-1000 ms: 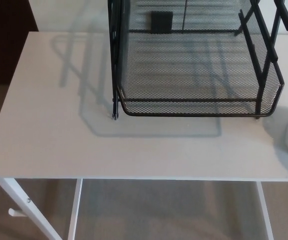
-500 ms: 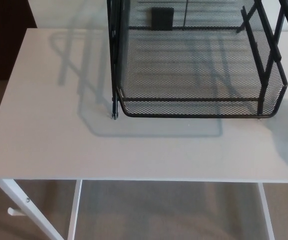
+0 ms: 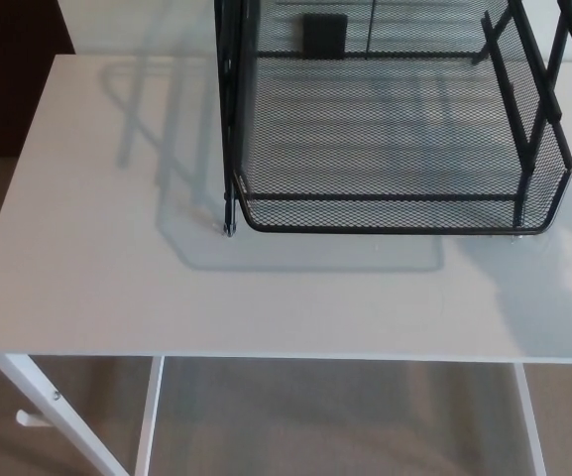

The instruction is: The robot walks towards a desk on which a file tray is kept in the middle and a toilet paper roll is kept on its right. The robot uses its right hand to hook on finger in the gap of the roll and grabs it, lifts it and places it on the tray.

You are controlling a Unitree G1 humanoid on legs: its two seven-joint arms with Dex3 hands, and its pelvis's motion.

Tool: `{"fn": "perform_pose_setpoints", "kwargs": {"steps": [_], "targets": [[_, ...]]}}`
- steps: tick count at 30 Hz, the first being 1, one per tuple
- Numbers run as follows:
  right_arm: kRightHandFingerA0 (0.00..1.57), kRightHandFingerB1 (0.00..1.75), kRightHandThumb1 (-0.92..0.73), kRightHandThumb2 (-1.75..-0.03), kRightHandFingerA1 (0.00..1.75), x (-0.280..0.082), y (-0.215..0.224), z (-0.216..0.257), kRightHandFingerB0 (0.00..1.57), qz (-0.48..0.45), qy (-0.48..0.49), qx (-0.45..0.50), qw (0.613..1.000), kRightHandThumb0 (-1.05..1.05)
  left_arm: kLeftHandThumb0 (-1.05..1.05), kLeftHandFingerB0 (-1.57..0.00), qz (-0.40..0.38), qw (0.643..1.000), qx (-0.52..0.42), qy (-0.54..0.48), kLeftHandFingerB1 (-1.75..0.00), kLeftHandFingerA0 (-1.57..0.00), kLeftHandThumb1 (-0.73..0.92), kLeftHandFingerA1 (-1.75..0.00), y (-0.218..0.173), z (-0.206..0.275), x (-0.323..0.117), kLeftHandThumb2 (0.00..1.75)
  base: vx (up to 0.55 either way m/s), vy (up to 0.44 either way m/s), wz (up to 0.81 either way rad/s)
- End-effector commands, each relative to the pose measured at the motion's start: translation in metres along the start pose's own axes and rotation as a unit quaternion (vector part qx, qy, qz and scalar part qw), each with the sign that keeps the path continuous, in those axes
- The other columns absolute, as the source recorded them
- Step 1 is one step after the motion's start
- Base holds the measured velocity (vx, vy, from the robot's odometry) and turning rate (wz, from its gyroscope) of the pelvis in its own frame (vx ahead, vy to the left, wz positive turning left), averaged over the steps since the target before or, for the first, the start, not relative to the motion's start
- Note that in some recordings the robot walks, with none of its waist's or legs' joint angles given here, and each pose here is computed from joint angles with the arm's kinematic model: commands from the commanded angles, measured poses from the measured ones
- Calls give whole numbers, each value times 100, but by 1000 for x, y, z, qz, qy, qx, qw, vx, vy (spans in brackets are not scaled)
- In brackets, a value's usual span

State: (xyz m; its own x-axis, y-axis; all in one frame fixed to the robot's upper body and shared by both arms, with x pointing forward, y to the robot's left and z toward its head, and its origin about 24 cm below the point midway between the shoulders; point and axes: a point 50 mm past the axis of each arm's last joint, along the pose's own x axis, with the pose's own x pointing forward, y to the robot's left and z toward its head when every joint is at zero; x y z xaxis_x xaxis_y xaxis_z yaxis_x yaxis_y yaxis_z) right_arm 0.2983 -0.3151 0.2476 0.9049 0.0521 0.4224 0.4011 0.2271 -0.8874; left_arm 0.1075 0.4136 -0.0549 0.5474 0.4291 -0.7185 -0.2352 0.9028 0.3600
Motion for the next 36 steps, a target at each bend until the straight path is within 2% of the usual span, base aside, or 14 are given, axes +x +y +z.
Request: {"fn": "perform_pose_setpoints", "kwargs": {"steps": [1, 2, 3, 7, 12, 14, 15, 17, 29, 30, 31, 32, 33, 36], "targets": [[81, 158, -68, -90, 175, 26, -43, 21, 68, -53, -38, 20, 998, -23, -92, -23, 5, 1000, 8, 0, -65, -45, 85, -84, 8, 0, -3, 65, 0, 0, 0], [77, 157, -70, -84, 175, 31, -50, 27, 65, -60, -40, 19, 997, -23, -92, -22, 2, 1000, 6, 0, -65, -43, 85, -83, 8, 0, -3, 66, 0, 0, 0], [80, 98, -70, -73, 172, 41, -62, 39, 79, -73, -48, 15, 996, -30, -92, -21, 6, 1000, 8, 1, -66, -44, 85, -83, 8, -1, -3, 66, 0, 0, 0], [85, 150, -60, -102, 174, 51, -75, 63, 72, -93, -97, 32, 990, -28, -91, -21, 7, 1000, -1, 5, -67, -43, 84, -85, 8, 0, -2, 65, 0, 0, 0], [88, 118, -59, -91, 166, 64, -66, 98, 87, -66, -136, 35, 988, -21, -91, -24, 10, 1000, 7, 3, -66, -46, 85, -84, 8, -1, -3, 66, 0, 0, 0], [90, 142, -61, -82, 167, 68, -55, 113, 72, 5, -156, 16, 988, -13, -93, -24, 9, 1000, 8, 1, -66, -46, 85, -84, 8, 0, -3, 65, 0, 0, 0], [80, 148, -62, -77, 170, 69, -48, 120, 75, 33, -160, 6, 986, -16, -92, -25, 12, 1000, 6, 2, -65, -47, 63, -78, 7, 2, -2, 109, 0, 0, 0], [81, 143, -63, -80, 170, 71, -40, 127, 78, 62, -169, -3, 984, -18, -91, -23, 11, 1000, 7, 1, -65, -46, 86, -81, 7, 3, -1, 65, 0, 0, 0], [81, 145, -63, -71, 173, 91, 21, 144, 75, 201, -177, -65, 961, -27, -92, -24, 4, 1000, 19, -6, -63, -45, 85, -80, 6, 5, -1, 66, 0, 0, 0], [102, 145, -62, -72, 175, 91, 25, 144, 70, 203, -185, -66, 959, -25, -92, -26, 5, 1000, 20, -5, -65, -48, 63, -77, 6, 4, -1, 110, 0, 0, 0], [78, 159, -68, -65, 175, 90, 34, 143, 68, 219, -178, -79, 956, -29, -94, -26, 7, 1000, 18, -1, -65, -47, 63, -77, 6, 4, -1, 110, 0, 0, 0], [78, 159, -68, -65, 175, 90, 35, 143, 68, 221, -177, -81, 956, -29, -94, -26, 7, 1000, 18, -1, -65, -47, 63, -77, 6, 4, -1, 110, 0, 0, 0], [74, 161, -71, -63, 175, 90, 45, 142, 61, 248, -170, -103, 948, -30, -94, -25, 7, 1000, 8, 1, -65, -45, 84, -81, 6, 4, -1, 65, 0, 0, 0], [77, 156, -68, -60, 175, 86, 59, 140, 66, 268, -163, -116, 942, -31, -93, -25, 8, 1000, 10, 0, -67, -47, 84, -84, 5, 6, 0, 66, 0, 0, 0]]}}
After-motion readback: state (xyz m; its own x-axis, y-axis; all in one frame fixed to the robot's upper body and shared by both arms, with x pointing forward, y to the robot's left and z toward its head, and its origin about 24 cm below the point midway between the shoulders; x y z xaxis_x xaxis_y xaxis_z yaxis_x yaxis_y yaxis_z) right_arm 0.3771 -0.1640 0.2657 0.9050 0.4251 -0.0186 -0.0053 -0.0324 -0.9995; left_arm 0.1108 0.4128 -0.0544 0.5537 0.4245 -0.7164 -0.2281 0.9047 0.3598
